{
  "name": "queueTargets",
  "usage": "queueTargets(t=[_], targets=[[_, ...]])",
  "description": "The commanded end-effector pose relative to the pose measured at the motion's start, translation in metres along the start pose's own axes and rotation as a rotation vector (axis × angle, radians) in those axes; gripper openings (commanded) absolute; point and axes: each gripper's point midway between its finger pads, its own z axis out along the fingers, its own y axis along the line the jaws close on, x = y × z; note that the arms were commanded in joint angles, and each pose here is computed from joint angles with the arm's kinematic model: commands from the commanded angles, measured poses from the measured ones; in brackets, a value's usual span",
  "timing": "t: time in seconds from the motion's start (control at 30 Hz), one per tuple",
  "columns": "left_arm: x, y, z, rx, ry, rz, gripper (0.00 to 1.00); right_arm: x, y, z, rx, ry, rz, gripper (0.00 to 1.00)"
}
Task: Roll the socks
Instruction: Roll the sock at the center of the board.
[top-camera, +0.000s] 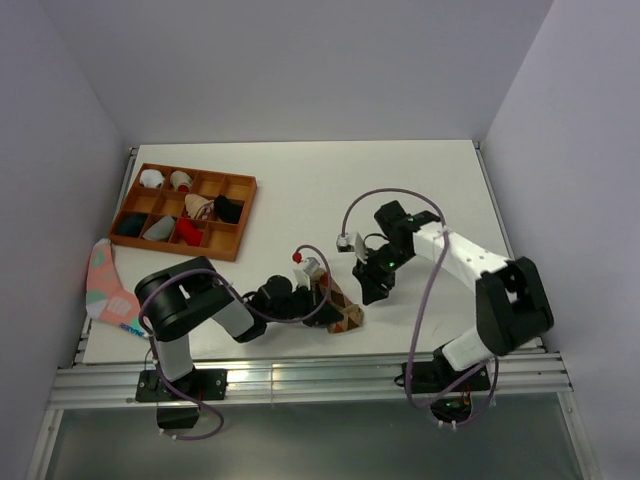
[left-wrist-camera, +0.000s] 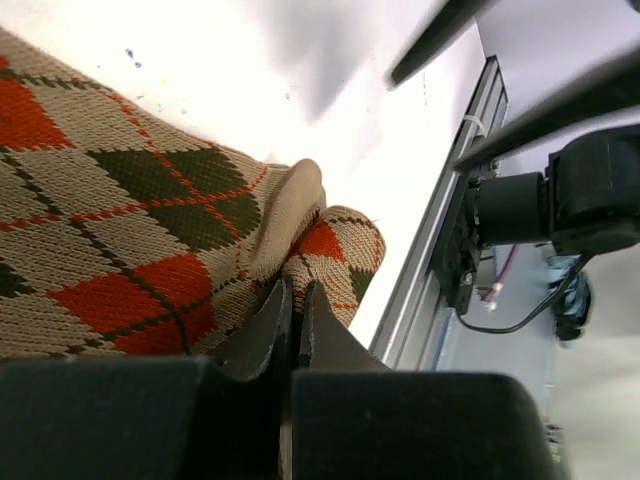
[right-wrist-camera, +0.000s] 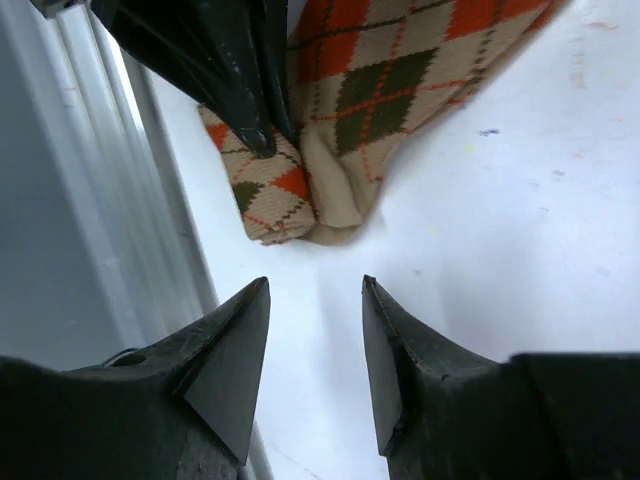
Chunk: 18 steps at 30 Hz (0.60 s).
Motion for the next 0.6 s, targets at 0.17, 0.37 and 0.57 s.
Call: queueTargets(t=[0.17,0.37,0.57], targets=[[0.064,0.072,-0.028,-0.313,0.31,-0.258,0.0,-0.014,-0.004,-0.024,0.28,-0.133,-0.329,0.56],[0.071,0.093,-0.032,-0.436,0.39,-0.297,0.0,-0.004,0.01,0.007,0.318,-0.078,-0.466,0.58],[0.076,0.108,-0.038,-0.475,0.432,-0.331,0.0,-0.002,0.018,0.033,0.313,-0.036,-0.578,0.58]])
